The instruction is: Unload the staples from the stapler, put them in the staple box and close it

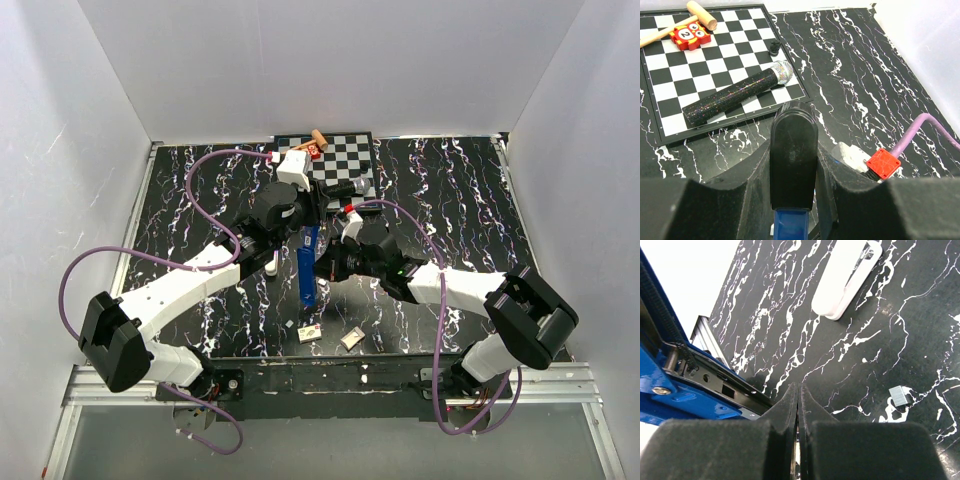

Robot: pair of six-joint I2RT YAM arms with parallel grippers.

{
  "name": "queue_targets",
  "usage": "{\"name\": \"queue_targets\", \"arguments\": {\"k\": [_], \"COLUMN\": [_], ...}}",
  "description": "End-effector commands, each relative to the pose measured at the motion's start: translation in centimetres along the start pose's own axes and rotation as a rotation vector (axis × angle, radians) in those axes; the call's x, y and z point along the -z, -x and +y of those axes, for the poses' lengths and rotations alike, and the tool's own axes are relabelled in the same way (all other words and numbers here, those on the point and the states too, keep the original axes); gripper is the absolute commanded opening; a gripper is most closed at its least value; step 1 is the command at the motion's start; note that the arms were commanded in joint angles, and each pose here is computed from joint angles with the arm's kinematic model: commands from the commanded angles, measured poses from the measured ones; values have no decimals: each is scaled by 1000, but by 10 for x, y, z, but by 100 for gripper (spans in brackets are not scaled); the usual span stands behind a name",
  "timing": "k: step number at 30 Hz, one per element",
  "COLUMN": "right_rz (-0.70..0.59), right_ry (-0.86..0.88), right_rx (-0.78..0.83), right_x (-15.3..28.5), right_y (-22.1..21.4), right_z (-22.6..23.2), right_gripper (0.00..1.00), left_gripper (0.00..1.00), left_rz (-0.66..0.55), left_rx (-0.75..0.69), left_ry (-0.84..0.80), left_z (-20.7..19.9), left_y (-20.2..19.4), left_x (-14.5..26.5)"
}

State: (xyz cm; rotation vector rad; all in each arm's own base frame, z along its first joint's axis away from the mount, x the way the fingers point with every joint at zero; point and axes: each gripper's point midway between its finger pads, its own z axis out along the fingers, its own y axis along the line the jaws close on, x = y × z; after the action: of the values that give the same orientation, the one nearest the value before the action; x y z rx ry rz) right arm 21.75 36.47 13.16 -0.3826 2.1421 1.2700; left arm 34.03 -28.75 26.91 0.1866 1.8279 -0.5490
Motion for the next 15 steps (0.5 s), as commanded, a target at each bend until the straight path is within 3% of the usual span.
{"name": "queue_targets", "arguments": {"k": [1, 15], "right_rz": [-25, -73], "right_ry": [100, 4], "right_rx": [17, 85], "right_x": [0, 28], "right_y": [9, 27], "right_z": [24, 26], "right_gripper": [1, 1], "left_gripper": [0, 0], "left_rz": [-146, -152], "left_rx": [51, 57], "left_ry": [-24, -75], "left_z": [-10, -13], "left_y": [55, 77], "left_x": [12, 57]}}
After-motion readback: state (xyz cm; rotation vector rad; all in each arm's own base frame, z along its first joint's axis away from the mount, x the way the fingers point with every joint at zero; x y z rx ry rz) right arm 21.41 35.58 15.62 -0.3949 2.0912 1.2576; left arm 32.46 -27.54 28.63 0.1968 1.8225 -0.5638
